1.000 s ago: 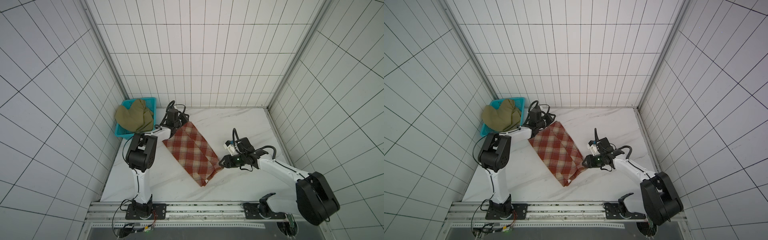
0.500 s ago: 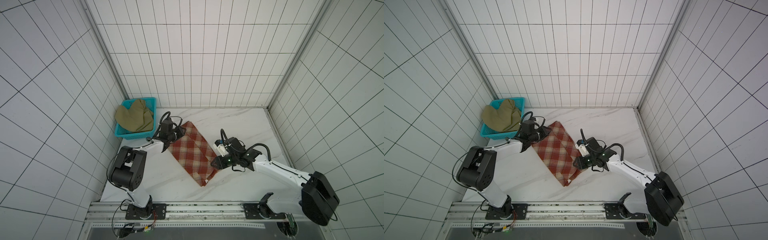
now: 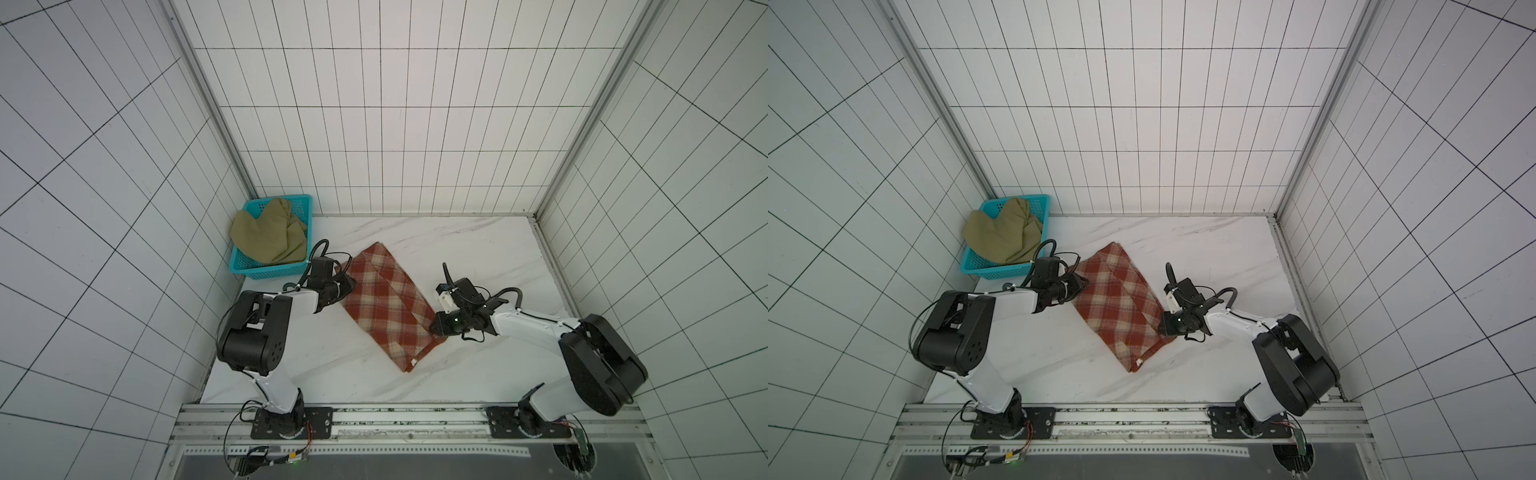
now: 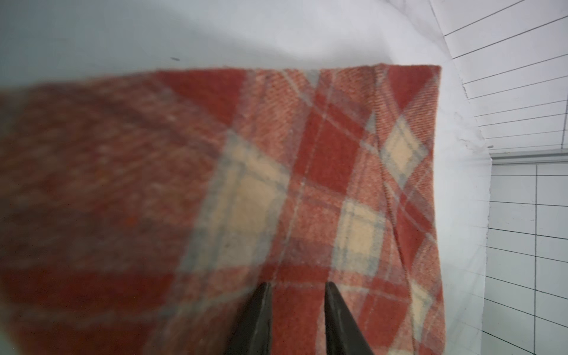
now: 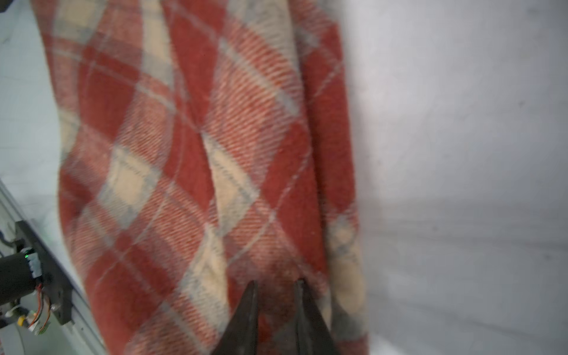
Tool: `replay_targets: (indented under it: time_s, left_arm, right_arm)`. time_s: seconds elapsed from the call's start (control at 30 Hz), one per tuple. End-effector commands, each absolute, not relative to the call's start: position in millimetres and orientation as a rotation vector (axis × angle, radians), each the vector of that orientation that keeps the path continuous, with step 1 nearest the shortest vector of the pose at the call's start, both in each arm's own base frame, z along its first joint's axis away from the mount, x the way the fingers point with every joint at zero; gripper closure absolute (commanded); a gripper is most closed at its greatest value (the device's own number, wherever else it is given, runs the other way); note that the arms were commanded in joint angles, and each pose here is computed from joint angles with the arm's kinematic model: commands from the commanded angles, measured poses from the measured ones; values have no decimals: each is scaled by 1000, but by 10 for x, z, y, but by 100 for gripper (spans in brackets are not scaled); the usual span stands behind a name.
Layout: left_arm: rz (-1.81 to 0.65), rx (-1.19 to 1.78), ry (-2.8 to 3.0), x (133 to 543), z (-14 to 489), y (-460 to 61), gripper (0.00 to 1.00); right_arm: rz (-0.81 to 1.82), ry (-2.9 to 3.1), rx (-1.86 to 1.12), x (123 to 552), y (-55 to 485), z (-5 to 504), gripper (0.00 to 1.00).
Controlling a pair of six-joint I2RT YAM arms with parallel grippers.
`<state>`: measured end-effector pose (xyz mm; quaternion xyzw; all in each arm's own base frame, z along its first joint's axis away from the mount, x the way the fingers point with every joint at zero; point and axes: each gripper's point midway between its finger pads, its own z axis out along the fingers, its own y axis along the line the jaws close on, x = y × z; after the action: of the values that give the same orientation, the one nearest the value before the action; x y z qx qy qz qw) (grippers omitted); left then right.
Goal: Fold and stack skirts
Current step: Rotate the skirt at the center of the table.
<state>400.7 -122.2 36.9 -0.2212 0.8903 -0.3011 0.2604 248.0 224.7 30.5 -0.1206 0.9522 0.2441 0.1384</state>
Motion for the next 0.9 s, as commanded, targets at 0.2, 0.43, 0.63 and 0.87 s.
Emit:
replay_targets:
  time_s: [0.2, 0.43, 0.63, 0.87]
  left_arm:
    - [-784, -670, 2449, 3807, 186, -978, 71]
    - [-764, -704, 2474, 3474, 147, -883, 71]
    - [-831, -723, 2497, 3109, 207, -953, 71]
    - [-850, -631, 2390, 3172, 852, -960, 69]
  right_arm:
    - [414, 2806, -259, 2858, 1939, -28, 80]
    - [291, 2757, -274, 3248, 1887, 7, 82]
    - [276, 2594, -349, 3663, 2009, 551, 84]
    - [483, 2421, -455, 3462, 2401, 1518, 70]
